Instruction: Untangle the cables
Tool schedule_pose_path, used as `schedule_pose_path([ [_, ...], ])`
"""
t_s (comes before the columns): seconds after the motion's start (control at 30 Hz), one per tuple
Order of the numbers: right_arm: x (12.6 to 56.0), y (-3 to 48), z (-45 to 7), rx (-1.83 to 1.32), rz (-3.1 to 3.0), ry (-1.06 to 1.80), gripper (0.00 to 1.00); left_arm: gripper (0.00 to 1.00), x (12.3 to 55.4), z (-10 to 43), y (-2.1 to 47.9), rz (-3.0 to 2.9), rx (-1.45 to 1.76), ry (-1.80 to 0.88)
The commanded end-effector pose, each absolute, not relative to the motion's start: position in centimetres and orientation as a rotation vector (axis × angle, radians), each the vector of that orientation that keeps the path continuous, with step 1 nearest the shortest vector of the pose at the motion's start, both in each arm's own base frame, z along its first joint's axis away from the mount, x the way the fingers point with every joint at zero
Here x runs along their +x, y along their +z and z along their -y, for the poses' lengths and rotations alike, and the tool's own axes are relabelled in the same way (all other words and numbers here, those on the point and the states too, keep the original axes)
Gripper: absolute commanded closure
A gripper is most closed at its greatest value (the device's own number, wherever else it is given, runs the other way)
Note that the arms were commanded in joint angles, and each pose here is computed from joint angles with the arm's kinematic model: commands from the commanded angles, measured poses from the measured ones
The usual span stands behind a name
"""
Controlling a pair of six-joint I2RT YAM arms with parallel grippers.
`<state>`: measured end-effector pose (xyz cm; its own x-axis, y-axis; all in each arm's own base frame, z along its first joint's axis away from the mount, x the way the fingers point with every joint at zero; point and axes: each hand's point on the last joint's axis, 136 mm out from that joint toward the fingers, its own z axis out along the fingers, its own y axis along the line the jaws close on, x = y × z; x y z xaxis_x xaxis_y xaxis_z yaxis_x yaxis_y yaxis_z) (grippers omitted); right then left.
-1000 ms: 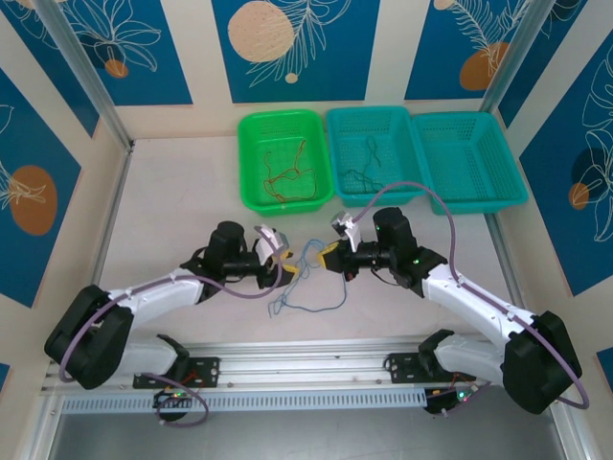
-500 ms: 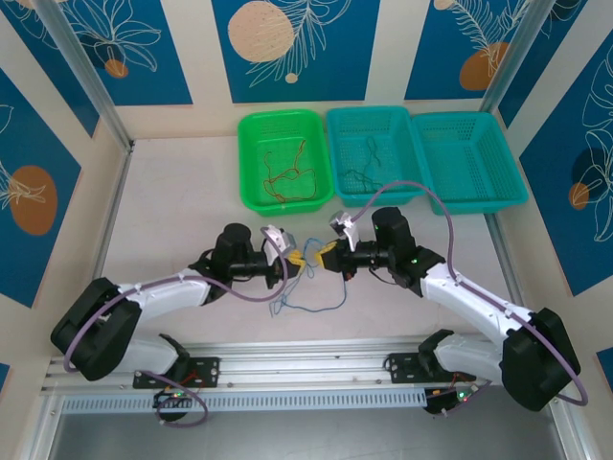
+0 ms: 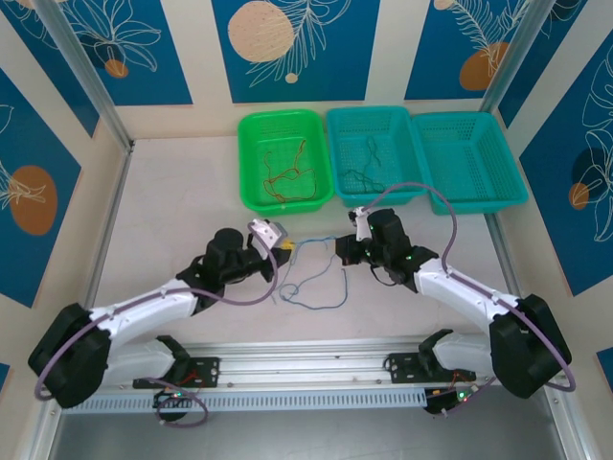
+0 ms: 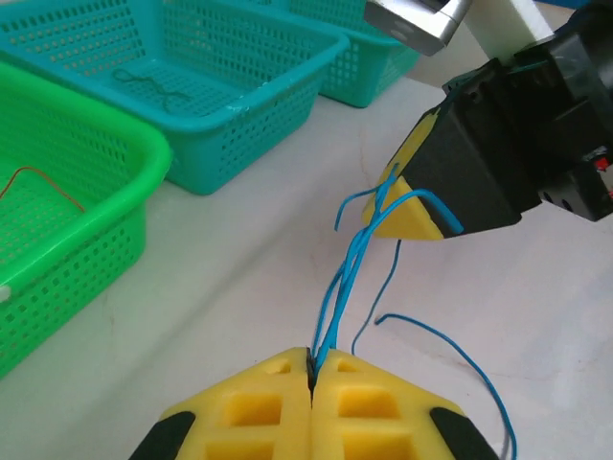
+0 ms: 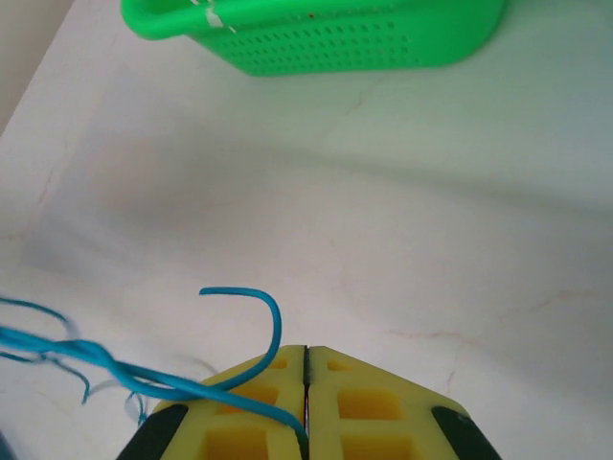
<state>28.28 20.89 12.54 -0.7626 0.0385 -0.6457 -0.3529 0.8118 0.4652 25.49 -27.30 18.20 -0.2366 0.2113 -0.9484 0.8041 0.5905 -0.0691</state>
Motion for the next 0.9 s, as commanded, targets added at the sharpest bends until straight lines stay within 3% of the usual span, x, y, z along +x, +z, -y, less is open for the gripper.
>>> schedule_pose_path([
  [0.0, 29.8, 8.1, -10.7, 0.337, -2.414, 0.390, 0.93, 1.00, 27.9, 20.7, 16.4, -1.937, 0.573, -0.407],
  [0.37, 28.4, 7.3, -4.8, 0.688, -2.350, 0.425, 0.91, 1.00, 28.6, 15.6, 16.1, -1.991, 0.347, -0.335],
  [0.5, 28.5, 7.9, -6.1, 0.573, -2.356, 0.516, 0.88, 1.00, 28.6, 15.6, 16.3, -1.988, 0.342, -0.367],
  [0.73, 28.2, 9.5, -11.9, 0.253, -2.371, 0.850, 0.97, 1.00, 26.5, 20.7, 18.1, -1.841, 0.575, -0.673],
  [0.8, 27.7, 11.6, -14.5, 0.093, -2.325, 0.987, 0.97, 0.90, 25.0, 22.9, 19.1, -1.769, 0.691, -0.808],
  [0.87, 26.8, 14.5, -17.1, -0.113, -2.250, 1.071, 0.96, 0.69, 23.9, 24.4, 19.7, -1.728, 0.788, -0.859],
])
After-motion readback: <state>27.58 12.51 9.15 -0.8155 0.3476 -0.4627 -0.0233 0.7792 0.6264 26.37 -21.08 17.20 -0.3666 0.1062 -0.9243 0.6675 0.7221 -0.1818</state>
